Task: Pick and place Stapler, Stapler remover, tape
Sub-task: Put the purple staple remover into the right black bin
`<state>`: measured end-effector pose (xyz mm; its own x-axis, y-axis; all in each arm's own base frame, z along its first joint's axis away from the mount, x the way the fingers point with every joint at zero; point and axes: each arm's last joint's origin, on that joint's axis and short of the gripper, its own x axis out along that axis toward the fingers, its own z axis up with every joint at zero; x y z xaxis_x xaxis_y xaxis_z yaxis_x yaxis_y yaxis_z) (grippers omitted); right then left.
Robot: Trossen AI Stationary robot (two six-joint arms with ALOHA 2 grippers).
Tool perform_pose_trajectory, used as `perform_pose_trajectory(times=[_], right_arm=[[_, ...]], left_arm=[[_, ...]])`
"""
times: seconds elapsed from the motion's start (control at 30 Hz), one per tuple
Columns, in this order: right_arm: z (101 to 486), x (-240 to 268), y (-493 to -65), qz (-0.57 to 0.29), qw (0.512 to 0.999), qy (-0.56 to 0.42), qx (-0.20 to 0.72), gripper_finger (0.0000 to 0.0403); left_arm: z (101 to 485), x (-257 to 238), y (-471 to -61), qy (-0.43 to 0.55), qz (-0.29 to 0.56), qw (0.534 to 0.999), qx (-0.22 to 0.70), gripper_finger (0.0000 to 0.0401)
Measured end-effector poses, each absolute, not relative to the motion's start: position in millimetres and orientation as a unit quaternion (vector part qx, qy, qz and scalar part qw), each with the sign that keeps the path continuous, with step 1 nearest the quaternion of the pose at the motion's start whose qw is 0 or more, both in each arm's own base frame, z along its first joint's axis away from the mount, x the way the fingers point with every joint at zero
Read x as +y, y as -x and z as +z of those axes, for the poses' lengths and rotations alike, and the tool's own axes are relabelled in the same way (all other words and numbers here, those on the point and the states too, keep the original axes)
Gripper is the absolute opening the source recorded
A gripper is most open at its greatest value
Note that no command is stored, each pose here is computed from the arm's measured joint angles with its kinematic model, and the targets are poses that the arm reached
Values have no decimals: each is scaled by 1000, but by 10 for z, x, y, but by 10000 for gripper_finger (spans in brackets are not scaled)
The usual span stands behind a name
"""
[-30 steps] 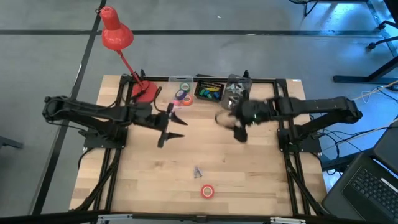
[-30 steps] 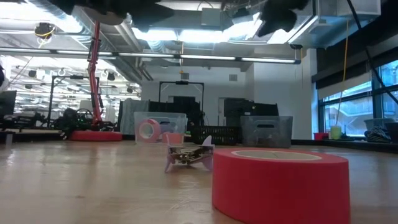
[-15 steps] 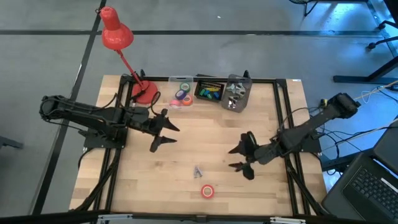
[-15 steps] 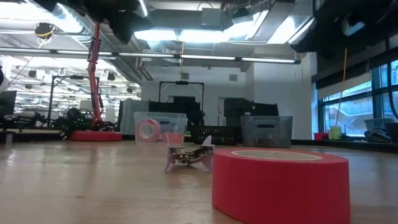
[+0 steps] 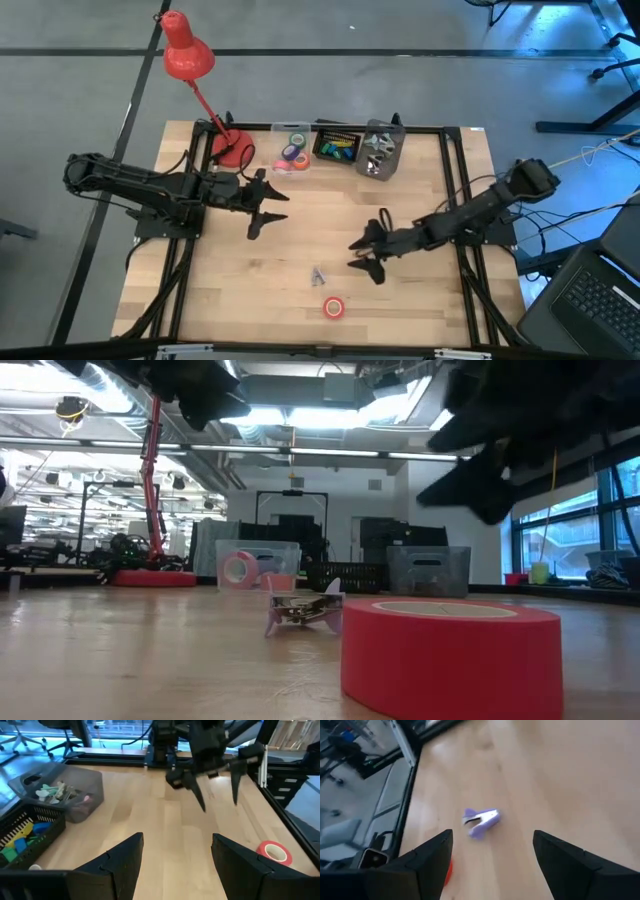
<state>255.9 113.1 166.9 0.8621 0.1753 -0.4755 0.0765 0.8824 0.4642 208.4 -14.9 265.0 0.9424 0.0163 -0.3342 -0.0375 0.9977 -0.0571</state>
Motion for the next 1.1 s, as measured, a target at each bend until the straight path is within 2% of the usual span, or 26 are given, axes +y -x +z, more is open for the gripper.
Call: perform_pose_trajectory(times=[0.1,0.37,0.63,0.77,0.93,1.1], right_arm=[[1642,1158,-2727,49,926,-258,271,279],[1575,1316,-3113,40,917,-287,276,279],[1333,1418,-3316,1,852,-417,316,279],[1196,1425,-3327,-22,832,-444,332,278],[1070,1427,-3334,-38,821,-455,344,258],[1056,1428,-3339,-39,821,-455,343,220]], left_arm=[[2650,-148,-2084,31,14,985,169,226],[2649,-149,-2084,31,13,985,170,226],[2639,-149,-2081,30,13,984,175,226],[2632,-149,-2079,29,13,983,178,226],[2621,-149,-2074,29,13,982,185,226],[2621,-149,-2075,29,13,982,184,226]])
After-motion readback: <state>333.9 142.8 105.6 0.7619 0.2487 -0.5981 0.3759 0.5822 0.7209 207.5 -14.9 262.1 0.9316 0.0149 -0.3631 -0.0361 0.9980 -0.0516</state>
